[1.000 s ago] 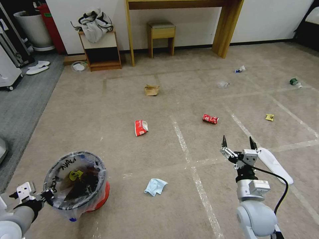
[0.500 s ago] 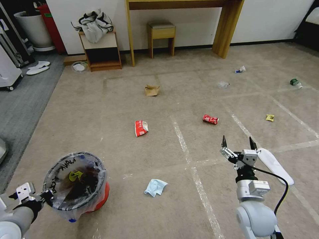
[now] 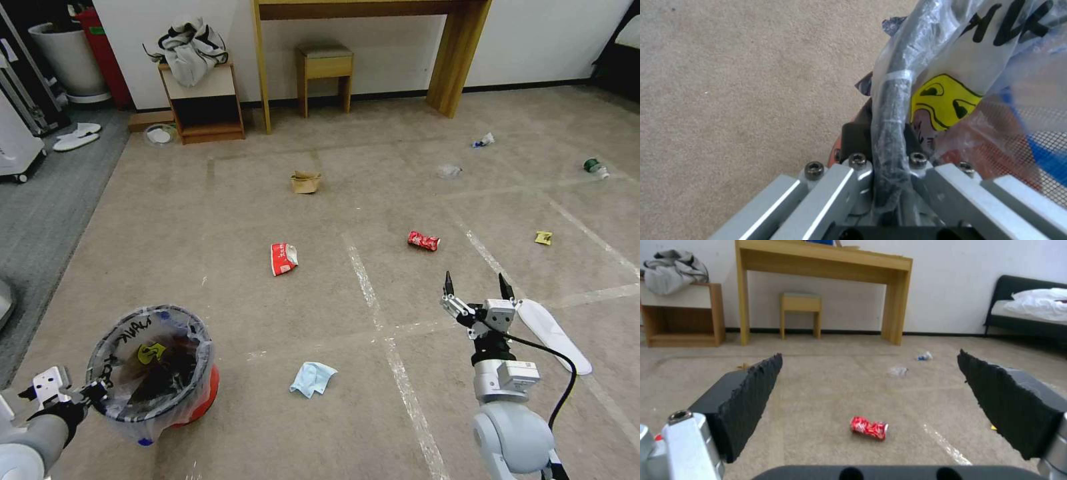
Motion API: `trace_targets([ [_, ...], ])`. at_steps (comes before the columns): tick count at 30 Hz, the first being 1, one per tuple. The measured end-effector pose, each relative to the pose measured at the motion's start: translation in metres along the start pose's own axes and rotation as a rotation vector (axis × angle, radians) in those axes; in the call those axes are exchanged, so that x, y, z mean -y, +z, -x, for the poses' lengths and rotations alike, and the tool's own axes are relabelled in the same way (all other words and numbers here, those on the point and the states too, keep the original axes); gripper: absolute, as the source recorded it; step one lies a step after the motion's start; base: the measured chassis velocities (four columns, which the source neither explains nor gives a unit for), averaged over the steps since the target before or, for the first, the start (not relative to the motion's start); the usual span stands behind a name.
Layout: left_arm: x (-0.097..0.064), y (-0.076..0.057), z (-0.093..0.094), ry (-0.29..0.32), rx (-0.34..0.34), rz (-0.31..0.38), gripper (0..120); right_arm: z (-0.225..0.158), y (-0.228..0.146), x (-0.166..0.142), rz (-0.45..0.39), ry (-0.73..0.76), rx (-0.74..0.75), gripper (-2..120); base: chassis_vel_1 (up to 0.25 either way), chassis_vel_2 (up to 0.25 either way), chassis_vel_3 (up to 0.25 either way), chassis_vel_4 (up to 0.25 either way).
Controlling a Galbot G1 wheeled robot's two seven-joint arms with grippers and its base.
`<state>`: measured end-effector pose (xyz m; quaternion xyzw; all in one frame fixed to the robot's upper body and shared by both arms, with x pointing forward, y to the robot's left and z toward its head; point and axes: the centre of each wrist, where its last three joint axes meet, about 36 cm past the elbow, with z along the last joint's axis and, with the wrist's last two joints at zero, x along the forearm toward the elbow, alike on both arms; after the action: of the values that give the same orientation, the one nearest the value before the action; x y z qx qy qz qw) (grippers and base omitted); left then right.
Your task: Pick up the trash bin and place the garbage on the floor into it.
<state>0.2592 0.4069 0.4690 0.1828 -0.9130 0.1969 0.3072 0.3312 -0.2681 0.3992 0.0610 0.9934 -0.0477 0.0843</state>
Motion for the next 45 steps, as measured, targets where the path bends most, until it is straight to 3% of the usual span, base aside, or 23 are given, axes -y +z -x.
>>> trace_targets([
  [8,0.0,0.002,-0.001,-0.004,-0.004,0.001,0,0.012,-0.016,-0.005,0.033,-0.046,-0.06,100,0.0,0.0,0.0,0.0],
  [12,0.0,0.003,-0.003,-0.006,-0.003,0.002,0,0.025,-0.041,-0.012,0.098,-0.122,-0.188,100,0.0,0.0,0.0,0.0],
  [16,0.0,0.001,-0.005,-0.009,0.003,0.005,0,0.034,-0.073,-0.025,0.085,-0.246,-0.414,100,0.0,0.0,0.0,0.0],
  [22,0.005,-0.002,0.001,0.003,0.003,0.015,0,0.029,-0.079,-0.041,0.078,-0.323,-0.682,100,0.0,0.0,0.0,0.0],
  [24,0.003,0.0,0.0,-0.005,-0.004,0.012,0,0.03,-0.064,-0.06,0.049,-0.372,-0.871,100,0.0,0.0,0.0,0.0],
  [28,0.0,0.002,-0.003,-0.016,-0.003,0.007,0,0.033,-0.046,-0.076,0.033,-0.374,-0.957,100,0.0,0.0,0.0,0.0],
  [30,-0.002,0.002,-0.007,-0.024,0.002,0.001,0,0.034,-0.024,-0.098,0.038,-0.388,-1.04,100,0.0,0.0,0.0,0.0],
  [36,-0.007,0.005,-0.013,-0.049,0.005,-0.009,0,0.029,0.017,-0.142,0.023,-0.428,-1.14,100,0.0,0.0,0.0,0.0],
  [45,-0.012,0.01,-0.022,-0.07,0.007,-0.025,0,0.017,0.046,-0.203,0.015,-0.518,-1.19,100,0.0,0.0,0.0,0.0],
])
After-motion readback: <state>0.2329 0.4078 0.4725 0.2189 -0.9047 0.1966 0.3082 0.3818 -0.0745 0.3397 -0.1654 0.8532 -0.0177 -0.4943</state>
